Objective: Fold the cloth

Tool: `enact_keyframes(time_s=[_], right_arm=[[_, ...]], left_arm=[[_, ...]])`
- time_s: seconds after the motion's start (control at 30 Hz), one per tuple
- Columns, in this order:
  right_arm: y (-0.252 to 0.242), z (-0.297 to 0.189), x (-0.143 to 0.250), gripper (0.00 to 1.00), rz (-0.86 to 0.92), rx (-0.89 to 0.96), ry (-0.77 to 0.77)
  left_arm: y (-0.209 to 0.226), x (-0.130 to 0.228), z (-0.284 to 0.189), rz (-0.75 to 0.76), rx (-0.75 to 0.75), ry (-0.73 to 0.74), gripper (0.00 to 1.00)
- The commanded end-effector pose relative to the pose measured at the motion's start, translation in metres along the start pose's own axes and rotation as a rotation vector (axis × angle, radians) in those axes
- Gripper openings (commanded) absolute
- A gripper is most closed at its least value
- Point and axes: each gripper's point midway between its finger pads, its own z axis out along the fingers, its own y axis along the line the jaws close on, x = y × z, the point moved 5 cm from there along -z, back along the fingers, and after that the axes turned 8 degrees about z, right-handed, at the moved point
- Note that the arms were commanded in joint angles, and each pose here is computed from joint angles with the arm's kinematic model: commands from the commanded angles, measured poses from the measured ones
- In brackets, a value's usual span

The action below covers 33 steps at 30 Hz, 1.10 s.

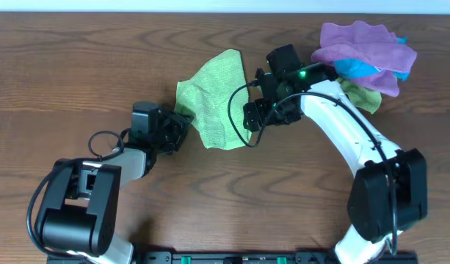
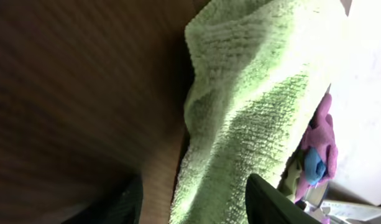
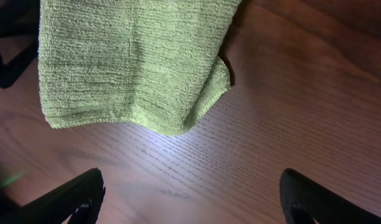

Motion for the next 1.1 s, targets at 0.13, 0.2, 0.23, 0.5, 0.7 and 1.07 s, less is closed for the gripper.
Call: enact_keyframes(time_s=[0.13, 0.2, 0.23, 0.5, 0.7, 1.07], right_arm=[[-0.004, 0.002, 0.000, 0.90, 0.019, 0.006, 0.010], [-0.004, 0.002, 0.002, 0.90, 0.020, 0.008, 0.016], [-0.004, 0.002, 0.002, 0.90, 0.021, 0.008, 0.019], [-0.005, 0.002, 0.004, 0.90, 0.024, 0.011, 0.031], [-0.005, 0.002, 0.005, 0.90, 0.025, 0.012, 0.031], [-0.005, 0.002, 0.005, 0.91, 0.024, 0.011, 0.031]], left_arm=[[0.011, -0.001, 0.020, -0.023, -0.018, -0.019, 0.55], [0.013, 0.002, 0.026, -0.033, -0.014, -0.009, 0.55], [0.014, 0.004, 0.029, -0.035, -0.013, -0.004, 0.55], [0.018, 0.012, 0.036, -0.035, -0.023, 0.016, 0.29], [0.018, 0.012, 0.036, -0.009, -0.024, 0.014, 0.13], [0.018, 0.009, 0.031, 0.068, 0.019, 0.069, 0.06]])
